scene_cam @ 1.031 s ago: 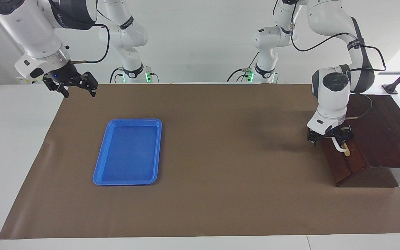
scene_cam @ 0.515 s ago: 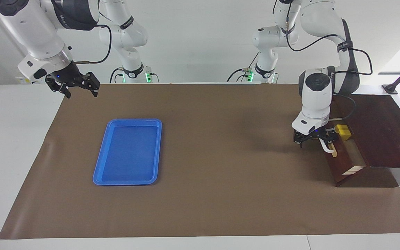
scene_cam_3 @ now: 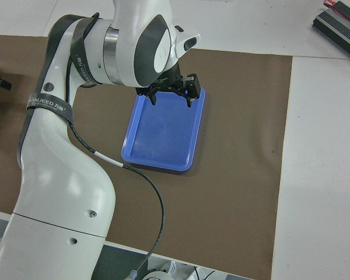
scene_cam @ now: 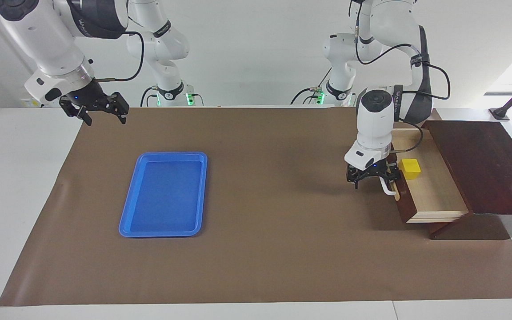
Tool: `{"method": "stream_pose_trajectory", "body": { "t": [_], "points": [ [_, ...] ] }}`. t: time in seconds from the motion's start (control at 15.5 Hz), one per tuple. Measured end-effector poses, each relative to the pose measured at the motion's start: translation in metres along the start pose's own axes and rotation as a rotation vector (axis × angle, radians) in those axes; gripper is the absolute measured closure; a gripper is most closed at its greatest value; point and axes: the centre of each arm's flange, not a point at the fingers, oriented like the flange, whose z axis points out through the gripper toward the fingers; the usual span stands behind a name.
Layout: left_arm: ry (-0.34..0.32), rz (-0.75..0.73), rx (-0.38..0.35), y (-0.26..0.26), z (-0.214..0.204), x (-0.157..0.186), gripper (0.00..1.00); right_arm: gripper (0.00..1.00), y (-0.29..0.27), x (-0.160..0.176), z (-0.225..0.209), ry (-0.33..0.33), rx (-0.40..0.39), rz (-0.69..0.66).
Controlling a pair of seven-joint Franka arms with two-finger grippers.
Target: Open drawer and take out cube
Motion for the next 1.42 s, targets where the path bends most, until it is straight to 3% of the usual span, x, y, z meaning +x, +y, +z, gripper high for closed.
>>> {"method": "stream_pose_trajectory", "body": {
  "t": [0.19, 0.39, 0.64, 0.84, 1.16, 1.42],
  "points": [
    [-0.065, -0.147, -0.076, -0.017, -0.065, 0.031, 0.00, 0.00, 0.000, 0.000, 0.000, 0.000, 0.000, 0.000],
    [-0.074, -0.348, -0.091, -0.042, -0.105, 0.048, 0.00, 0.00, 0.000, 0.000, 0.000, -0.001, 0.000, 0.000],
    [-0.146, -0.744, -0.161, -0.115, -0.089, 0.047, 0.00, 0.00, 0.000, 0.000, 0.000, -0.001, 0.000, 0.002],
    [-0.204, -1.009, -0.154, -0.160, -0.067, 0.035, 0.00, 0.00, 0.000, 0.000, 0.001, -0.001, 0.000, 0.035],
    [-0.271, -1.170, -0.113, -0.178, -0.043, 0.012, 0.00, 0.00, -0.010, -0.001, 0.004, -0.018, 0.048, 0.160],
    [-0.307, -1.372, -0.072, -0.191, -0.029, -0.012, 0.00, 0.00, -0.042, -0.006, 0.012, -0.062, 0.121, 0.335]
  ]
}}
